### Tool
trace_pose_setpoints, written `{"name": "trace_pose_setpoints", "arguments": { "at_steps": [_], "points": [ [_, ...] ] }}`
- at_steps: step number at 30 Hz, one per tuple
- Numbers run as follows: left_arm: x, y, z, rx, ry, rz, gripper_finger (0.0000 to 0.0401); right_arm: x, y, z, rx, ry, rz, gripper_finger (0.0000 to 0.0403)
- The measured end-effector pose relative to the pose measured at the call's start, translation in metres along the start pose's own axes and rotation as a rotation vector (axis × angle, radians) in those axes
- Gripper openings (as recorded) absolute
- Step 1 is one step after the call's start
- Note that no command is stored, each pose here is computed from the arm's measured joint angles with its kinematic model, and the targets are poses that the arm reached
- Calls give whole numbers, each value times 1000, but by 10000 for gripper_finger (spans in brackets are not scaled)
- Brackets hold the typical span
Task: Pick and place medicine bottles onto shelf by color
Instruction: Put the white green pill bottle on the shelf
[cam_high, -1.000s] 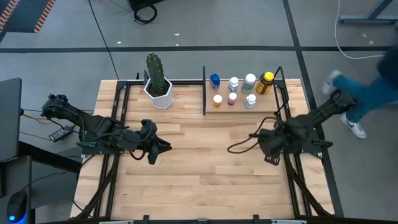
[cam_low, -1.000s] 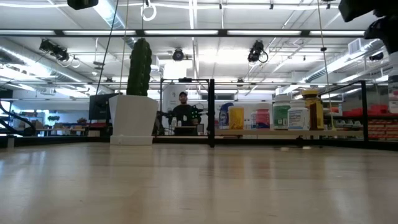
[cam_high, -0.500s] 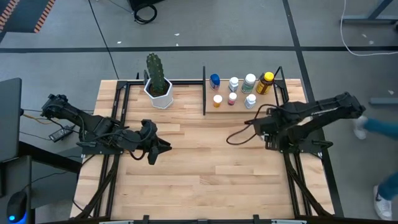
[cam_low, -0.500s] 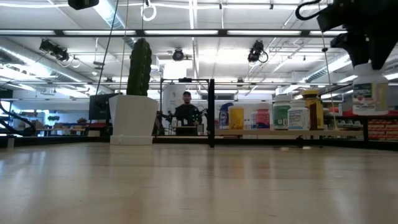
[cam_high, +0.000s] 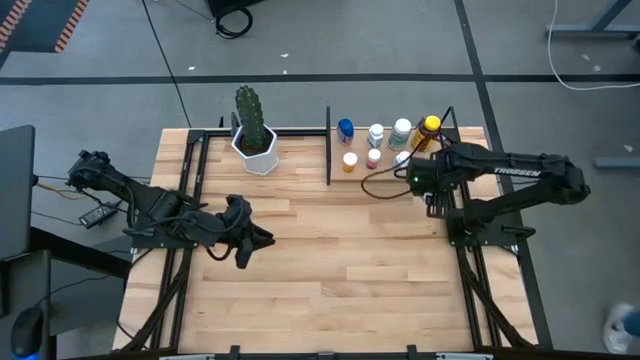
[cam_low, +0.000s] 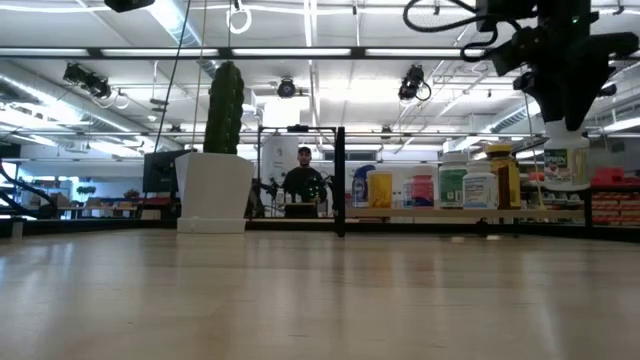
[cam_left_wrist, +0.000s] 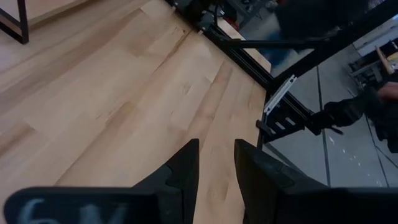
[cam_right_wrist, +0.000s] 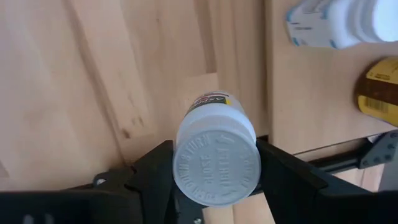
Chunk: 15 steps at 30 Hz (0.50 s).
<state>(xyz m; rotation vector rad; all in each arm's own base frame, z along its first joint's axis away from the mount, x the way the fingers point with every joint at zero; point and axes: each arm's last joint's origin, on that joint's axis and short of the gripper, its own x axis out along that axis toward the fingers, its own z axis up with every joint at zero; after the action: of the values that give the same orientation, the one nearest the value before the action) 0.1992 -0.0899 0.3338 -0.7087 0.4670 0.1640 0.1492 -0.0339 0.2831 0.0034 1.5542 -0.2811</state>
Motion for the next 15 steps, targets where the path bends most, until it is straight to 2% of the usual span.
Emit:
{"name": "trace_pose_setpoints", "arguments": {
  "at_steps": [15],
  "points": [
    [0, 1, 1, 7, -23, 15, 107, 7, -42, -3, 92, -8, 11, 219]
  ]
}}
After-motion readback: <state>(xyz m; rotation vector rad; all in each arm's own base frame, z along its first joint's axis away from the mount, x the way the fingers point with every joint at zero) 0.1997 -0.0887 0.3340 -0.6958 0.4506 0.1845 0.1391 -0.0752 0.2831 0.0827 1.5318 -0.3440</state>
